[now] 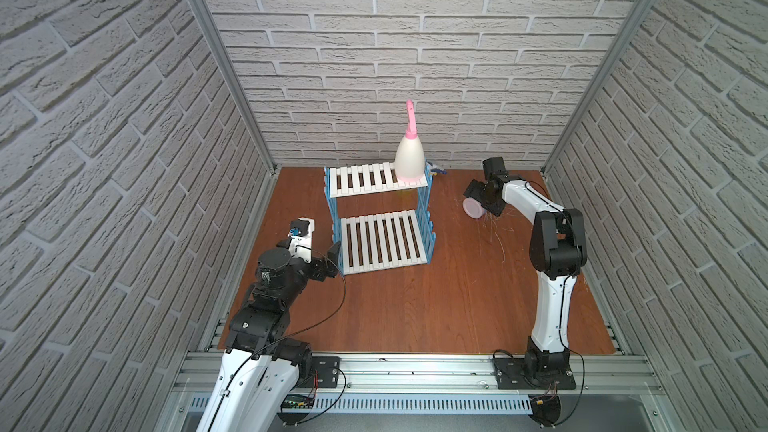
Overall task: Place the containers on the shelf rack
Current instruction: 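Pick up a container from the center of the board.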
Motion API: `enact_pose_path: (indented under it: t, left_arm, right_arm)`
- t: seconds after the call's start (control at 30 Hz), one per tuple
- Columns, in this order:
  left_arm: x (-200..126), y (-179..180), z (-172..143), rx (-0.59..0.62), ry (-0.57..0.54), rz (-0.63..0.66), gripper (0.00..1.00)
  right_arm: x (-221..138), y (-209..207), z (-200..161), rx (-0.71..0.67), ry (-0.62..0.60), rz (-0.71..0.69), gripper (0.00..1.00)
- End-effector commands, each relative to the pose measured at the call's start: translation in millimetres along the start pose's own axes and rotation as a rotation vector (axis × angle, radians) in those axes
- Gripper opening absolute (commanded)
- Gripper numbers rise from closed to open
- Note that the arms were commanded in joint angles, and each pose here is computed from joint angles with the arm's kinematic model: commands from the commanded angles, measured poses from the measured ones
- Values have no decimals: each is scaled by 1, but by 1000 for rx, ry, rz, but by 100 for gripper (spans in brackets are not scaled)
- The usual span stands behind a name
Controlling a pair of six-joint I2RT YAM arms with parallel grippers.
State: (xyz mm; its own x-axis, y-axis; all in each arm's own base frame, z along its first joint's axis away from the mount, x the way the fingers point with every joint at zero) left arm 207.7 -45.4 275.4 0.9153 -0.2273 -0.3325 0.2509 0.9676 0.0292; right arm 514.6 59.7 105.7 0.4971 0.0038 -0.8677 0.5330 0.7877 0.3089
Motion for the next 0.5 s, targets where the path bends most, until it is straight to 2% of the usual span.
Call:
enact_pose_path:
  t: [0.0,0.47]
  left_arm:
    - [-5,-1,17,0,-65,-11,98]
    - [-5,-2,18,-1,-67,-20,98]
  right_arm:
    - [-3,-3,3,-29,-1,-37,99]
    - [25,1,-1,10,22,-21,99]
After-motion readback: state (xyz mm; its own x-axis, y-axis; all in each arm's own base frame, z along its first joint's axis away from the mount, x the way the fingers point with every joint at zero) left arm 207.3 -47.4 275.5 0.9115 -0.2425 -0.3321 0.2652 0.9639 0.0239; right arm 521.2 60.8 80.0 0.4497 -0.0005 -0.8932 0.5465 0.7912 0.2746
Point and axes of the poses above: each gripper's point midway between its finger pads, its own x axis out along the fingers, its own y axis along the line the jaws close on, z = x × y, the point moved 4 cm from there along -x, back along the fingers, and after that the axes turned 5 degrees about x, right-handed, at the moved point
